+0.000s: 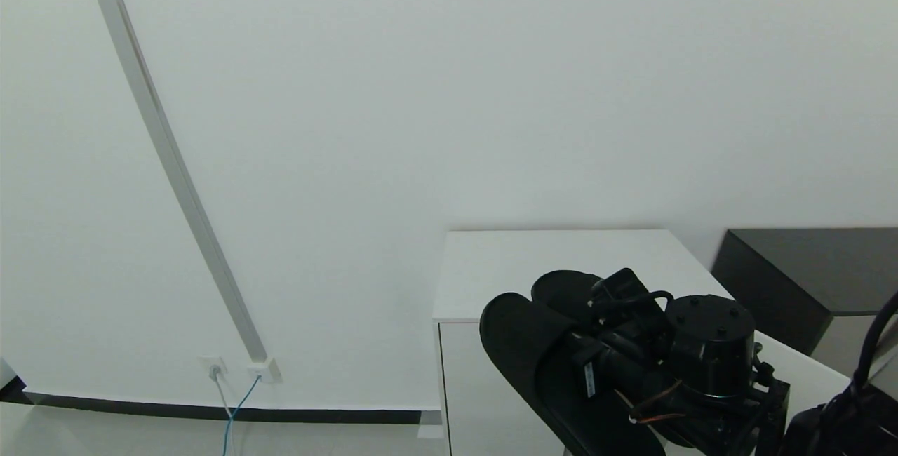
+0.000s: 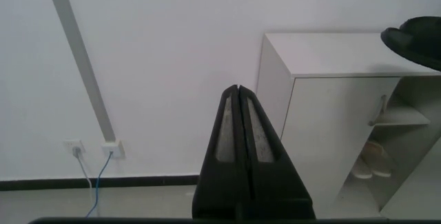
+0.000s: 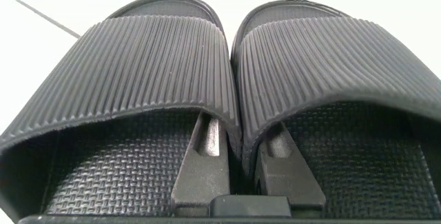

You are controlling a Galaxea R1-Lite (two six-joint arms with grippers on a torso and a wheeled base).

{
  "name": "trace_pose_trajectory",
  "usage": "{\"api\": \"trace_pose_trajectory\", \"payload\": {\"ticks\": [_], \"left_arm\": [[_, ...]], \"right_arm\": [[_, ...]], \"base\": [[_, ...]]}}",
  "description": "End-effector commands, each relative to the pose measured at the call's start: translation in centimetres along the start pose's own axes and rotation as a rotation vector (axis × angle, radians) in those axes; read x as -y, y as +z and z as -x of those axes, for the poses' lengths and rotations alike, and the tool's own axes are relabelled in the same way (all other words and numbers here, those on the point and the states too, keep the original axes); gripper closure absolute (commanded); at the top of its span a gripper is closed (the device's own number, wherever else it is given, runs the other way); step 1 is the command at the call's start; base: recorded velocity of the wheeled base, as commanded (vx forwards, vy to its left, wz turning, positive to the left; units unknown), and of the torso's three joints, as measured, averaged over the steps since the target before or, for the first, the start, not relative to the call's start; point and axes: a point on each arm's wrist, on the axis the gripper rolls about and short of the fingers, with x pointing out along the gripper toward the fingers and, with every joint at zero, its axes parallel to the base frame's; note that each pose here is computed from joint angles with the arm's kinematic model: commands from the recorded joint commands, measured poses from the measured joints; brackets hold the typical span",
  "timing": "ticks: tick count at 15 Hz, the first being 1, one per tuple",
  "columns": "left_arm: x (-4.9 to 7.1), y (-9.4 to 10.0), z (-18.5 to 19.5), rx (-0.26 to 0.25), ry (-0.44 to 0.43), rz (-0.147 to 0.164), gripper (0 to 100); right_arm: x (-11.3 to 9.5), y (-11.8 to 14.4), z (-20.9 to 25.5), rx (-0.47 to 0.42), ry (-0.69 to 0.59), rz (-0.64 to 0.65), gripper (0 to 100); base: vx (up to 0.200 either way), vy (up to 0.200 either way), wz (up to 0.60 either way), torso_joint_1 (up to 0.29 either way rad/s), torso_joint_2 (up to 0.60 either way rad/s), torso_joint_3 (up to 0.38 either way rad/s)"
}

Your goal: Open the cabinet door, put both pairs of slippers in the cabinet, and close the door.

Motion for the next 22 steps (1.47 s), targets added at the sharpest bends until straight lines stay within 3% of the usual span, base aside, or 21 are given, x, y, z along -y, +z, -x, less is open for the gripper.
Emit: {"api": "trace_pose_trajectory", "payload": {"ticks": [1,7,22], "left_arm": [[0.00,0.00,-0.01,-0.001,0.001,0.000,100],[0.00,0.00,-0.01,-0.001,0.000,-0.001,100],[0.00,0.00,-0.01,-0.001,0.001,-0.001,100]], "right_arm": [[-0.05,-0.12,-0.07,-0.004,0.002,0.001,100],[-0.03,0.05,-0.15,0.005,-0.013,0.001,100],[-0.07,0.02,-0.12,0.003,-0.015,0.002,100]], "base": [[0.000,0.000,0.00,0.000,0.00,0.000],[0.000,0.000,0.00,0.000,0.00,0.000],[0.000,-0.200,0.00,0.001,0.00,0.003]]}}
